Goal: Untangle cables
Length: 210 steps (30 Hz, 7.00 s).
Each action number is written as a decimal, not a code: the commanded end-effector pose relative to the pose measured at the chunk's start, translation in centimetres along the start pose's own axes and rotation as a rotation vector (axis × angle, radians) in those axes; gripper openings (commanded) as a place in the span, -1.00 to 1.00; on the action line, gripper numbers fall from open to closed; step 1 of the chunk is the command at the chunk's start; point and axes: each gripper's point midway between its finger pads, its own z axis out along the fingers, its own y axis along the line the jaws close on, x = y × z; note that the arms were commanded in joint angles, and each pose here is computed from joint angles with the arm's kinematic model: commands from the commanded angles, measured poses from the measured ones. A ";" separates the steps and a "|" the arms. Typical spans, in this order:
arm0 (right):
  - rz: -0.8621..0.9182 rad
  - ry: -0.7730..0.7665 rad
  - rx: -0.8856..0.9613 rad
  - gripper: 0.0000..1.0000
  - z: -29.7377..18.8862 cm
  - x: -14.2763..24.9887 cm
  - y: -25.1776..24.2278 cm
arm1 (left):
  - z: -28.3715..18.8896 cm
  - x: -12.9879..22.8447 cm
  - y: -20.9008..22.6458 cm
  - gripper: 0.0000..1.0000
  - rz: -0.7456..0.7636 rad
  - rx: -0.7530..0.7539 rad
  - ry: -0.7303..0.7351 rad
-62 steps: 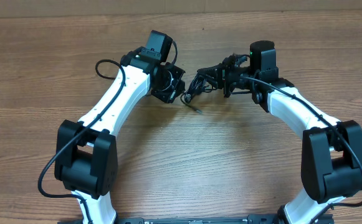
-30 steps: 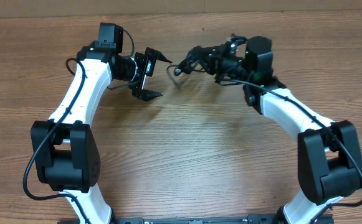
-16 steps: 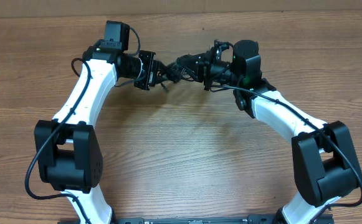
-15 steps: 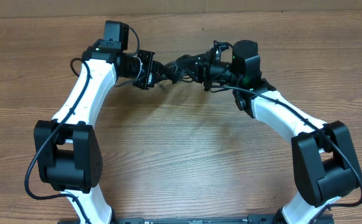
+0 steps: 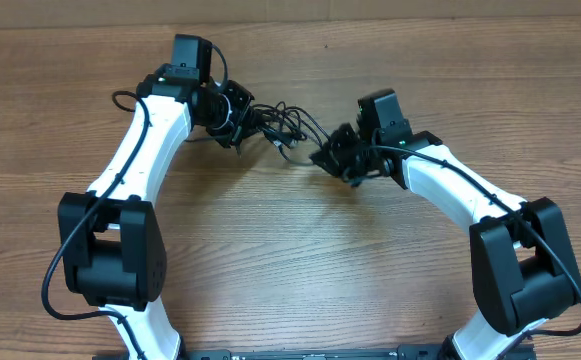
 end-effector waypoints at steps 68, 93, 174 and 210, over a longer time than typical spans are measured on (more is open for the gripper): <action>0.352 0.049 -0.195 -0.17 -2.9 0.8 6.5 | 2.7 3.3 -5.8 -0.92 0.801 0.067 -0.115; 0.284 0.074 -0.167 -0.92 -1.9 2.9 6.5 | 3.4 4.4 -6.5 -0.91 0.581 0.087 -0.116; -0.402 -0.220 0.387 -0.93 -0.3 -3.6 -6.4 | 6.1 8.5 5.4 0.29 0.327 -0.377 -0.028; -0.359 -0.113 0.437 -0.93 -0.6 -1.6 -8.3 | 11.8 6.0 8.0 -0.24 0.433 -0.300 -0.293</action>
